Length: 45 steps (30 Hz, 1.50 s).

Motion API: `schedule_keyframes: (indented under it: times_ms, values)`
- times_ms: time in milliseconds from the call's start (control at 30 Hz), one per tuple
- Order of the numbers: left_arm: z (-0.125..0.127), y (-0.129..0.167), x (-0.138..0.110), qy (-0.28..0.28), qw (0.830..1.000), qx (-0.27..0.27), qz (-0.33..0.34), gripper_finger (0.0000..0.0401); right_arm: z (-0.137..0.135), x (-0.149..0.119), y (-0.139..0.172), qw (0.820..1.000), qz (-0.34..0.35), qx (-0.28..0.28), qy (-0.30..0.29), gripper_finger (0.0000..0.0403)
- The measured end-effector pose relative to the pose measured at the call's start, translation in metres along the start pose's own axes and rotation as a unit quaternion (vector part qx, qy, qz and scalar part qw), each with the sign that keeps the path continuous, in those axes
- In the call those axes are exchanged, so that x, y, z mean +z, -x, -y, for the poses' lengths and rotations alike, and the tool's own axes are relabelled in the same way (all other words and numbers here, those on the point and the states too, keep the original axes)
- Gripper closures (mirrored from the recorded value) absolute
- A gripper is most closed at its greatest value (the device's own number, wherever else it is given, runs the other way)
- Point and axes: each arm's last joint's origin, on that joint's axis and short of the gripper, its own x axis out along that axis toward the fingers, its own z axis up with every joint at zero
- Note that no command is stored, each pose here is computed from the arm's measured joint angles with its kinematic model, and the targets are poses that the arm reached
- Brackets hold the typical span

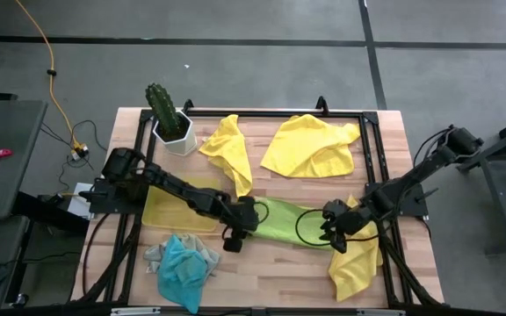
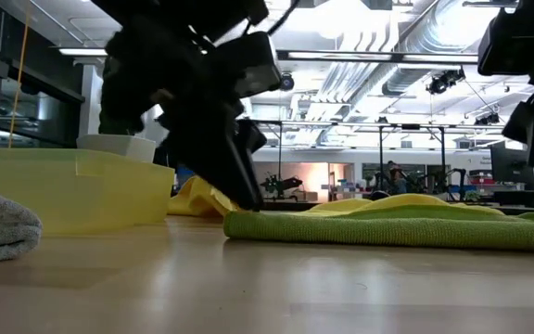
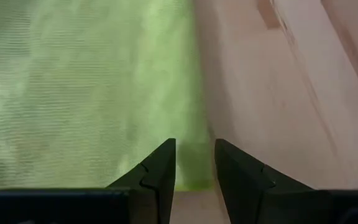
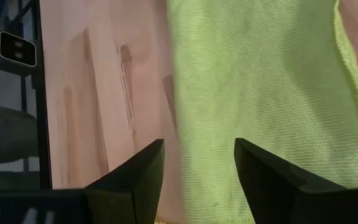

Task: Fold microfiber towels
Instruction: Fold the green microfiber towel

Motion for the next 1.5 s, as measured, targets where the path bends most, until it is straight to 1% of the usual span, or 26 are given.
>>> schedule_keyframes:
  times_ms: [133,267,333,400,500,633,733,800,933,1033,1167,1233,1300,1400,1500]
  values:
    - [0.007,0.000,-0.001,-0.030,1.000,0.002,-0.006,0.0300,0.000,0.000,0.000,1.000,-0.005,0.004,0.003,0.0215]
    - [0.012,-0.005,-0.004,-0.056,0.998,0.008,-0.012,0.0300,0.000,0.000,0.000,1.000,-0.005,0.005,0.027,0.0215]
    - [0.012,-0.008,-0.008,-0.053,0.998,0.010,-0.026,0.0300,0.000,0.000,0.000,0.999,-0.004,0.004,0.039,0.0215]
    - [0.011,-0.012,-0.007,-0.040,0.999,0.012,-0.020,0.0300,0.000,0.000,0.000,0.999,-0.004,0.004,0.049,0.0215]
    - [0.011,-0.016,-0.010,-0.037,0.999,0.009,-0.031,0.0300,-0.002,0.000,-0.001,0.997,-0.012,0.017,0.078,0.0215]
    - [0.012,-0.019,-0.011,-0.028,0.999,0.010,-0.033,0.0300,-0.005,-0.006,-0.007,0.989,-0.045,0.033,0.138,0.0215]
    - [0.012,-0.019,-0.011,-0.022,0.999,0.010,-0.033,0.0300,-0.008,-0.011,-0.015,0.983,-0.064,0.043,0.169,0.0215]
    - [0.012,-0.019,-0.012,-0.017,0.999,0.010,-0.033,0.0300,-0.010,-0.017,-0.021,0.980,-0.077,0.038,0.182,0.0215]
    - [0.013,-0.019,-0.012,-0.007,0.999,0.009,-0.035,0.0300,-0.011,-0.026,-0.036,0.979,-0.091,0.018,0.182,0.0215]
    - [0.013,-0.019,-0.012,-0.006,0.999,0.009,-0.035,0.0300,-0.009,-0.035,-0.045,0.980,-0.106,-0.014,0.166,0.0215]
    - [0.013,-0.020,-0.013,-0.003,0.999,0.009,-0.037,0.0300,-0.011,-0.041,-0.054,0.983,-0.098,-0.037,0.148,0.0218]
    - [0.013,-0.020,-0.013,0.001,0.999,0.009,-0.039,0.0300,-0.011,-0.043,-0.056,0.984,-0.095,-0.046,0.143,0.0230]
    - [0.013,-0.020,-0.014,0.009,0.999,0.009,-0.040,0.0302,-0.011,-0.045,-0.056,0.985,-0.092,-0.051,0.139,0.0251]
    - [0.013,-0.020,-0.014,0.029,0.998,0.010,-0.046,0.0318,-0.011,-0.046,-0.056,0.987,-0.085,-0.059,0.124,0.0296]
    - [0.013,-0.019,-0.017,0.051,0.997,0.011,-0.057,0.0351,-0.013,-0.044,-0.055,0.987,-0.092,-0.069,0.115,0.0350]
